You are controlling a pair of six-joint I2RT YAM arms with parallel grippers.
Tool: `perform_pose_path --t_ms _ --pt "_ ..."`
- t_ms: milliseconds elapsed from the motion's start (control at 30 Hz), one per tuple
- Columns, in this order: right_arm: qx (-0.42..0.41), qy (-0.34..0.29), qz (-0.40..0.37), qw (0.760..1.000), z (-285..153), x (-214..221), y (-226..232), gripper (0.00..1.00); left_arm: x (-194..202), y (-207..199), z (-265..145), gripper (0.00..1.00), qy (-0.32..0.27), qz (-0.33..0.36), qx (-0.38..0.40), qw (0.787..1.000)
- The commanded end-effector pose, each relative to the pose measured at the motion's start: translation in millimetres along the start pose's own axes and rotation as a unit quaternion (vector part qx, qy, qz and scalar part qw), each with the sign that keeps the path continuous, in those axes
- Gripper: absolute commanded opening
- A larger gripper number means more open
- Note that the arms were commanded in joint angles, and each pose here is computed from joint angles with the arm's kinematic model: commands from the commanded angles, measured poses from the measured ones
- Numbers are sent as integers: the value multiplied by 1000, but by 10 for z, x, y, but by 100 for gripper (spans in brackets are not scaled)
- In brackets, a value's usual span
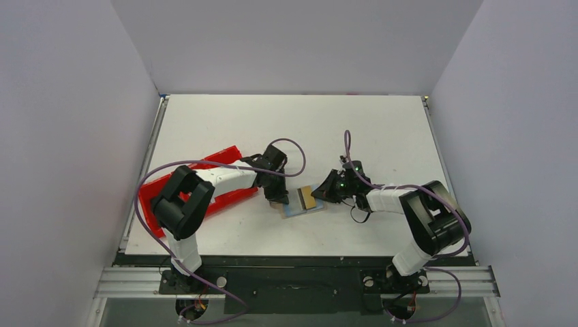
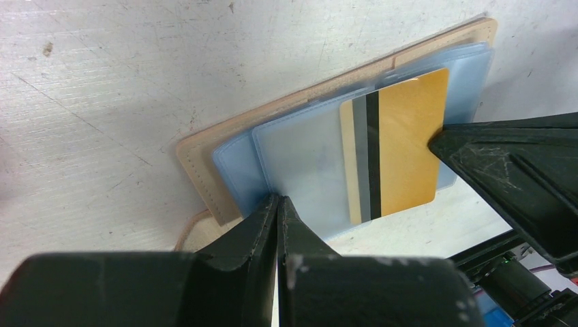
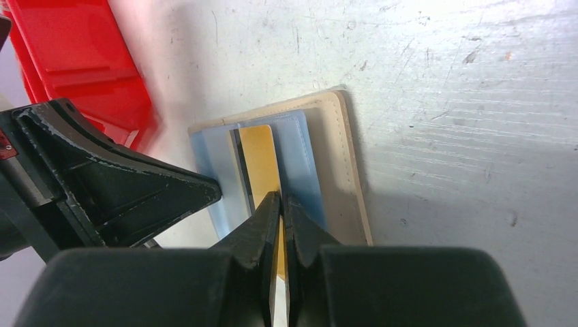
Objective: Take the credit cards out of the card holder
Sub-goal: Remove the credit card from the card holder.
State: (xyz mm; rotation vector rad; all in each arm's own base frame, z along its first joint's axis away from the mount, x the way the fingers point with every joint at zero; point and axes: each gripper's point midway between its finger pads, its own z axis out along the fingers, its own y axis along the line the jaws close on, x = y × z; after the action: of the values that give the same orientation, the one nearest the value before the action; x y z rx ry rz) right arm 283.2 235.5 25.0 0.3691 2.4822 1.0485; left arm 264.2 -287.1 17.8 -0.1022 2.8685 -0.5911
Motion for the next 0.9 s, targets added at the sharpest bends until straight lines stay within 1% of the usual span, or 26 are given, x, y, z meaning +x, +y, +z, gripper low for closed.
perform_pose_path --t_ms 0,400,700,767,833,867 --pt "-5 -26 -19 999 -86 -120 44 0 8 574 150 0 -11 4 -114 993" --pt "-2 -34 -22 999 -195 -183 42 0 -159 361 29 0 -30 11 -87 996" --pt "-10 -36 -23 999 -254 -217 102 0 -233 111 -102 0 -30 13 -46 998" --pt "-17 -38 -22 999 -268 -231 144 0 -272 3 -174 2 -35 14 -26 999" --pt "-23 -39 -22 999 -285 -244 191 0 -312 -101 -259 8 -41 14 -7 999" --pt "-26 -39 -21 999 -292 -248 211 0 -341 -157 -301 13 -45 15 1 999"
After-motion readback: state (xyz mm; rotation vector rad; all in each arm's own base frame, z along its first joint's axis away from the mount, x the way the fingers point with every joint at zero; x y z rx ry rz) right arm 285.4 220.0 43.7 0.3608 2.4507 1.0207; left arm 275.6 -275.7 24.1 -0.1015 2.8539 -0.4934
